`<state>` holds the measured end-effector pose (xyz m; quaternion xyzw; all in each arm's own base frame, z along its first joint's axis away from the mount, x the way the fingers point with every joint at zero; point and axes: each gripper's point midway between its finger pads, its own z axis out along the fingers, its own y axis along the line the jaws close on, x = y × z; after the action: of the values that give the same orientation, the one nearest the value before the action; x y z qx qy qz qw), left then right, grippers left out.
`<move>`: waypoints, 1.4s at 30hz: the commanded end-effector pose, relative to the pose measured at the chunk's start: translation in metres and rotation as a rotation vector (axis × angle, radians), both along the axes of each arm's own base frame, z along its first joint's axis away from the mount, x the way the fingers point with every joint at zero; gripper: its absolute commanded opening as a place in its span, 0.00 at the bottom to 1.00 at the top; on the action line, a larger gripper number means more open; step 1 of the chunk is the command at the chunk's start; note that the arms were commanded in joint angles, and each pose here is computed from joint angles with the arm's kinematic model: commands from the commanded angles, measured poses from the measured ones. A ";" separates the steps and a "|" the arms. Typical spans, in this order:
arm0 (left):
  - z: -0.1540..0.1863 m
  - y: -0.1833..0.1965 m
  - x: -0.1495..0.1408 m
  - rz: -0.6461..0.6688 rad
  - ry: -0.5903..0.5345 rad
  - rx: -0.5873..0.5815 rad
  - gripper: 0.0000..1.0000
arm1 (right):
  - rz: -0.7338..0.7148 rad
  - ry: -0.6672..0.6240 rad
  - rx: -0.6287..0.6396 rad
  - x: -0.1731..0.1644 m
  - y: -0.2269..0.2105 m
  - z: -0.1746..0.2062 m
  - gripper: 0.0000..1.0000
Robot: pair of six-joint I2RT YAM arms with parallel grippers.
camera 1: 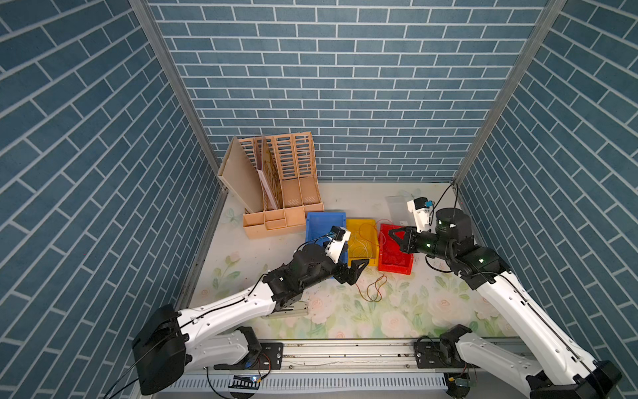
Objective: Untangle and sort cables by color
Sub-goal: Untie the cable, then place the cable in the bin.
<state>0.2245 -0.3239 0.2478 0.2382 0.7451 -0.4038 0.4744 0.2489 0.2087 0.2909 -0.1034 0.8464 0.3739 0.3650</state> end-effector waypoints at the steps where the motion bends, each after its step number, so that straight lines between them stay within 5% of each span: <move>1: 0.037 0.001 -0.005 -0.063 0.016 -0.192 0.95 | 0.035 -0.044 0.082 -0.002 0.009 0.031 0.00; 7: 0.063 0.005 0.002 -0.081 0.019 -0.304 0.95 | 0.055 -0.068 0.129 -0.006 0.012 0.048 0.00; 19: 0.062 0.007 0.007 -0.071 0.070 -0.320 0.95 | -0.099 -0.014 0.109 0.027 -0.026 0.033 0.00; 42: 0.033 0.036 -0.002 0.007 0.116 -0.238 1.00 | -0.303 0.210 -0.169 0.066 -0.096 -0.118 0.00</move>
<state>0.2210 -0.2966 0.2931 0.1610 0.7057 -0.5187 0.4551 0.3112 0.1179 0.1828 0.0494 0.9091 0.2736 0.3103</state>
